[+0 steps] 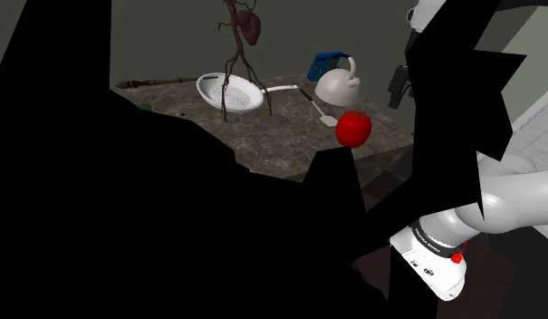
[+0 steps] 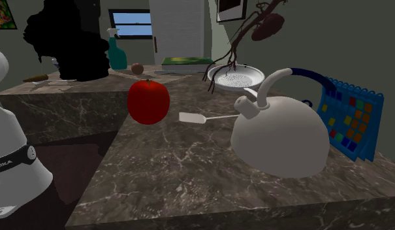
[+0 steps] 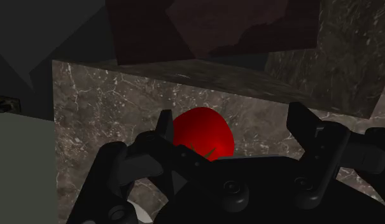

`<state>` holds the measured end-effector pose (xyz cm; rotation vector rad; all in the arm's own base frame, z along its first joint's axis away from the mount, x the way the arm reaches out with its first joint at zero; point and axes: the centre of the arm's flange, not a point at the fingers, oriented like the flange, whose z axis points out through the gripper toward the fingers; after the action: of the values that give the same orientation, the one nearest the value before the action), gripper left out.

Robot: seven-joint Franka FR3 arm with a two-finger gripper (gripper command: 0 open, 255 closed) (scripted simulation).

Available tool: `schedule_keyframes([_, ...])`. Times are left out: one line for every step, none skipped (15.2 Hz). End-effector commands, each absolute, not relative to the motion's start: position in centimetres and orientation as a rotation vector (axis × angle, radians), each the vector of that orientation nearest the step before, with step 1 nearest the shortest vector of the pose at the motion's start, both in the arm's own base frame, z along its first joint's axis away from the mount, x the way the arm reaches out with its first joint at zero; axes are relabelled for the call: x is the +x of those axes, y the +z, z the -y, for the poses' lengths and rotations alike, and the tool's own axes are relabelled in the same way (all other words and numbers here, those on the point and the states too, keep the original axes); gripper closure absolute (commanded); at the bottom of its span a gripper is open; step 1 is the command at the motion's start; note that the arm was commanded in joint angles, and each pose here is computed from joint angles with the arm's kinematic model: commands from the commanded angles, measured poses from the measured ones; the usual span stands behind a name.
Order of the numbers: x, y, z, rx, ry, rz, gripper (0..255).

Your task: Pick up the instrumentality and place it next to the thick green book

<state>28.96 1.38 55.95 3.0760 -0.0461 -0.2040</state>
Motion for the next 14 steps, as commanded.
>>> schedule_keyframes([29.0,56.0,-1.4,3.076,-0.204,0.046,0])
schedule_keyframes([29.9,55.2,-1.1,3.078,-0.194,0.059,0])
schedule_keyframes([30.9,54.5,-0.9,3.080,-0.184,0.072,0])
schedule_keyframes([31.9,53.8,-0.6,3.082,-0.173,0.085,0])
schedule_keyframes([32.9,53.2,-0.3,3.084,-0.163,0.098,0])
schedule_keyframes([33.9,52.5,0.0,3.086,-0.153,0.111,0])
schedule_keyframes([34.9,51.8,0.3,3.087,-0.142,0.124,0])
schedule_keyframes([35.9,51.1,0.6,3.089,-0.132,0.137,0])
schedule_keyframes([36.9,50.5,0.9,3.090,-0.122,0.150,0])
schedule_keyframes([37.9,49.8,1.2,3.092,-0.111,0.163,0])
schedule_keyframes([38.9,49.2,1.6,3.093,-0.101,0.176,0])
schedule_keyframes([39.9,48.5,1.9,3.094,-0.091,0.189,0])
schedule_keyframes([40.9,47.9,2.2,3.096,-0.080,0.202,0])
schedule_keyframes([41.9,47.3,2.6,3.097,-0.070,0.215,0])
